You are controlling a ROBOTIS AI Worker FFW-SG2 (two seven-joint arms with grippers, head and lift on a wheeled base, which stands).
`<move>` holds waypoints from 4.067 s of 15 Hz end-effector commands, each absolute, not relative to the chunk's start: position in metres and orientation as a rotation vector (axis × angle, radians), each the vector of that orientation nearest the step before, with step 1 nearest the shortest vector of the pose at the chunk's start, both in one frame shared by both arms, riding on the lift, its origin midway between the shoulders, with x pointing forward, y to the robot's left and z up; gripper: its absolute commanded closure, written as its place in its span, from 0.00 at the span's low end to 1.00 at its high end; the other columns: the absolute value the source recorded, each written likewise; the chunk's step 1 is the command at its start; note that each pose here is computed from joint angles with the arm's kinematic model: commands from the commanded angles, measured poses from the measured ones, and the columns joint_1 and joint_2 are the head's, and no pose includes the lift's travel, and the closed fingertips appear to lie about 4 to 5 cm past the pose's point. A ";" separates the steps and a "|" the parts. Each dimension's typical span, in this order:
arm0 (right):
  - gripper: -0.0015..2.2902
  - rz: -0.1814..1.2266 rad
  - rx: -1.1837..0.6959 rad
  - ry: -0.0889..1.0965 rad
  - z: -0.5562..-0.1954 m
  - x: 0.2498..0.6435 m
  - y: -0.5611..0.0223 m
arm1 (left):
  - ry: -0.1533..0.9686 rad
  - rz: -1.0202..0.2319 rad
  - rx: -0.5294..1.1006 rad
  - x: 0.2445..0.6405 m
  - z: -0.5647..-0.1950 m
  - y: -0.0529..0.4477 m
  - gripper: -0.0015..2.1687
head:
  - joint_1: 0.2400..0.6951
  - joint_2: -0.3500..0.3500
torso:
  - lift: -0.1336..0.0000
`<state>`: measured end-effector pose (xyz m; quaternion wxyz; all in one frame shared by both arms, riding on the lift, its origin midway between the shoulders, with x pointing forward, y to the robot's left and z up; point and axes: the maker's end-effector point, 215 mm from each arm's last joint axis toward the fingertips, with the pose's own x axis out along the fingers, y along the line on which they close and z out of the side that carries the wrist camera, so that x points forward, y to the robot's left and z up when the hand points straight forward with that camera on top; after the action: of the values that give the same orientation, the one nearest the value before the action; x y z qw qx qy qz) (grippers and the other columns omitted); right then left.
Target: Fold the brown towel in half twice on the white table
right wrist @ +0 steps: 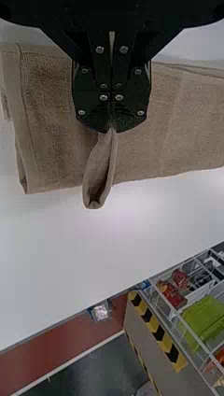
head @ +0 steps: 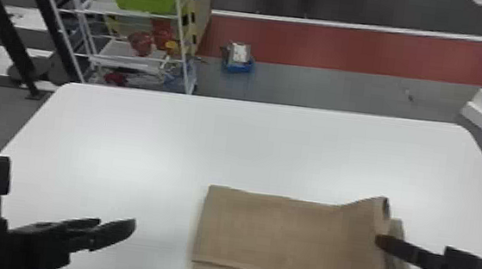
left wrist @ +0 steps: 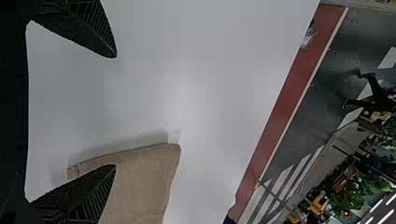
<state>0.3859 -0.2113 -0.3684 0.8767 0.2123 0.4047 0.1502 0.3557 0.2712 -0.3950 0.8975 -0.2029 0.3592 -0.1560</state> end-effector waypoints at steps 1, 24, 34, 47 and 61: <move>0.57 0.310 0.443 0.818 -0.356 0.384 -0.221 | 0.748 -0.324 -0.423 0.353 -0.396 0.270 0.02 | 1.00 0.63 | 0.07; 0.03 0.056 0.356 0.885 -0.400 0.360 -0.312 | 0.753 -0.324 -0.405 0.355 -0.397 0.266 0.02 | 1.00 0.43 | 0.07; 0.09 0.001 0.325 0.963 -0.434 0.325 -0.342 | 0.747 -0.354 -0.409 0.355 -0.397 0.255 0.02 | 1.00 0.34 | 0.07; 0.25 0.055 0.394 0.842 -0.396 0.373 -0.340 | 0.764 -0.402 -0.373 0.351 -0.402 0.223 0.07 | 1.00 0.26 | 0.07; 0.44 0.123 0.438 0.952 -0.441 0.388 -0.305 | 0.670 -0.461 -0.326 0.354 -0.377 0.204 0.07 | 1.00 0.24 | 0.07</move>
<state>0.3913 -0.3132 -0.4313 0.8721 0.2103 0.4385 0.0539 0.3540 0.2017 -0.3786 0.9043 -0.1550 0.3277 -0.2252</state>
